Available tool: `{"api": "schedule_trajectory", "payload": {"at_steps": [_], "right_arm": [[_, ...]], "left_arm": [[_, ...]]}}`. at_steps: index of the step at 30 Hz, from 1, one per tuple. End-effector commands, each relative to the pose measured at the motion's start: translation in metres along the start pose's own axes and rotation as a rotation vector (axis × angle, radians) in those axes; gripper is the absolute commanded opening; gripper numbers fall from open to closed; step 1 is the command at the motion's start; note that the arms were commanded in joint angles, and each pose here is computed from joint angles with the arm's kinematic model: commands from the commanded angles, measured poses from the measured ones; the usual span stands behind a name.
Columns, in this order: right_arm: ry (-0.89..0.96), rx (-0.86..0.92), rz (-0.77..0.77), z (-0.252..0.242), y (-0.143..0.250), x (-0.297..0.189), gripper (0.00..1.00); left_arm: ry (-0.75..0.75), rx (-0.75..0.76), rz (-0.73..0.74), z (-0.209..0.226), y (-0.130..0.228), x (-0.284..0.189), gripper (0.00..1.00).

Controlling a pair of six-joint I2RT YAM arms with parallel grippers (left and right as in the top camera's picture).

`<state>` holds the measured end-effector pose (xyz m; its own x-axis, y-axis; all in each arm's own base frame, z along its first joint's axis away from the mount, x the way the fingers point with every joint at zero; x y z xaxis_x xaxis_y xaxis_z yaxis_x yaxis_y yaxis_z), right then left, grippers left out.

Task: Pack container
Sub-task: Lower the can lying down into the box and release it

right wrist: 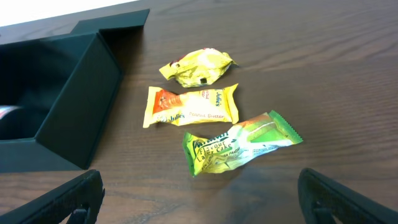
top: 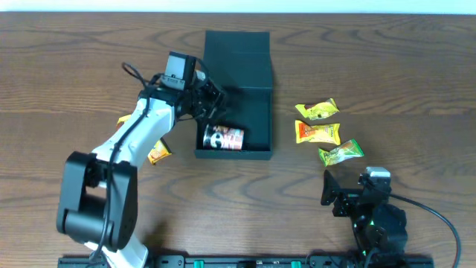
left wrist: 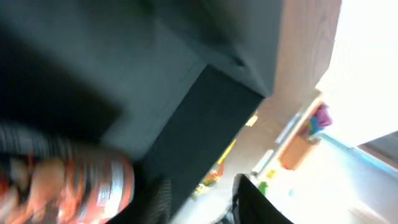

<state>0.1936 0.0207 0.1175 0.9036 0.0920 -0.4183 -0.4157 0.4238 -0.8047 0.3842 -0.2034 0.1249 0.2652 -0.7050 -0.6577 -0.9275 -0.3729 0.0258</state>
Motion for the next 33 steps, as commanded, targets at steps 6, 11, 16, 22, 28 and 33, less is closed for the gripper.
{"api": "schedule_trajectory", "payload": {"at_steps": [6,11,16,22,28,33], "right_arm": [[0.004,0.011,0.001,-0.002,0.002,0.001,0.99],[0.004,0.011,0.001,-0.002,0.002,0.001,0.99],[0.004,0.011,0.001,-0.002,0.002,0.001,0.99],[0.004,0.011,0.001,-0.002,0.002,0.001,0.99],[0.004,0.011,0.001,-0.002,0.002,0.001,0.99],[0.004,0.011,0.001,-0.002,0.002,0.001,0.99]], "left_arm": [[-0.336,0.309,-0.175,0.031,-0.018,-0.026,0.06],[-0.444,0.471,-0.171,0.030,-0.005,-0.016,0.06],[-0.597,0.629,-0.190,0.031,0.009,-0.010,0.06],[-0.695,0.698,-0.174,0.037,0.019,-0.008,0.06],[-0.719,0.715,-0.139,0.046,0.021,-0.003,0.06],[-0.758,0.693,-0.067,0.064,0.027,0.006,0.06]]}}
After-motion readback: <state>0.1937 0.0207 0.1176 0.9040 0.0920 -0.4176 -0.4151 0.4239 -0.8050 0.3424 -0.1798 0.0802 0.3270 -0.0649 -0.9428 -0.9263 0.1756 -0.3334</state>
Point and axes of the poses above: each gripper's point midway between its finger pads, its own x axis out along the fingers, its own z axis along the line the jaws close on, y = z × x, the point moved 2 cm from there along -x, back along the fingers, and after that the axes turned 15 degrees about x, right-handed, at the moved point
